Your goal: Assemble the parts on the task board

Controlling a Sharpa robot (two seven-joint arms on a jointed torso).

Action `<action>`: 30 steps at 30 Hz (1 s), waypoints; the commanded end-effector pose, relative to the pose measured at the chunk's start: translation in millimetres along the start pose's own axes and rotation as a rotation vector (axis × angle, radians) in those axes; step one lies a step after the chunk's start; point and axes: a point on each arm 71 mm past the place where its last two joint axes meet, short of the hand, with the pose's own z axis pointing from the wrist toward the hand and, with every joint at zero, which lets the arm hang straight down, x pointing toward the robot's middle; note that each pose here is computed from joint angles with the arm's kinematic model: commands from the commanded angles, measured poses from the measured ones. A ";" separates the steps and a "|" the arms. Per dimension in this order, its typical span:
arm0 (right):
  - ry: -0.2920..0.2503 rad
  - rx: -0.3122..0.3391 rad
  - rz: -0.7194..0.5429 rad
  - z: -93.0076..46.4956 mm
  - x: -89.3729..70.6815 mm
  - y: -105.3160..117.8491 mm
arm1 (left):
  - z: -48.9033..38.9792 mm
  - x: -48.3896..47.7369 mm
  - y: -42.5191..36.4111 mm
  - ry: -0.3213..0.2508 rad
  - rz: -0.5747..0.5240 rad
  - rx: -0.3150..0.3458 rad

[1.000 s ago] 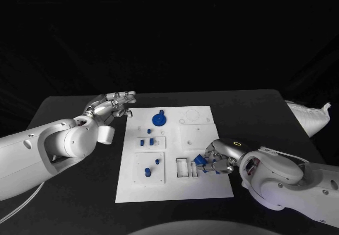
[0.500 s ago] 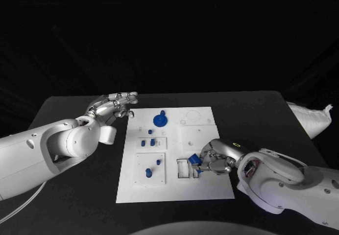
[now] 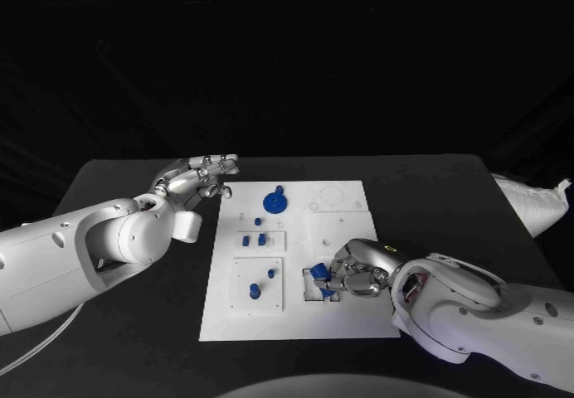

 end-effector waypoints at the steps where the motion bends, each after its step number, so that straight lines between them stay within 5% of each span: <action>1: 0.021 0.031 -0.006 1.6 2.7 -0.1 | 0.2 3.4 -0.8 0.022 -0.011 0.008; 12: 0.054 0.045 -0.030 7.1 7.2 1.3 | 0.7 4.4 -0.6 0.026 -0.012 0.008; 30: 0.025 0.036 -0.034 9.2 6.1 3.5 | 0.2 3.9 -0.7 0.025 -0.012 0.008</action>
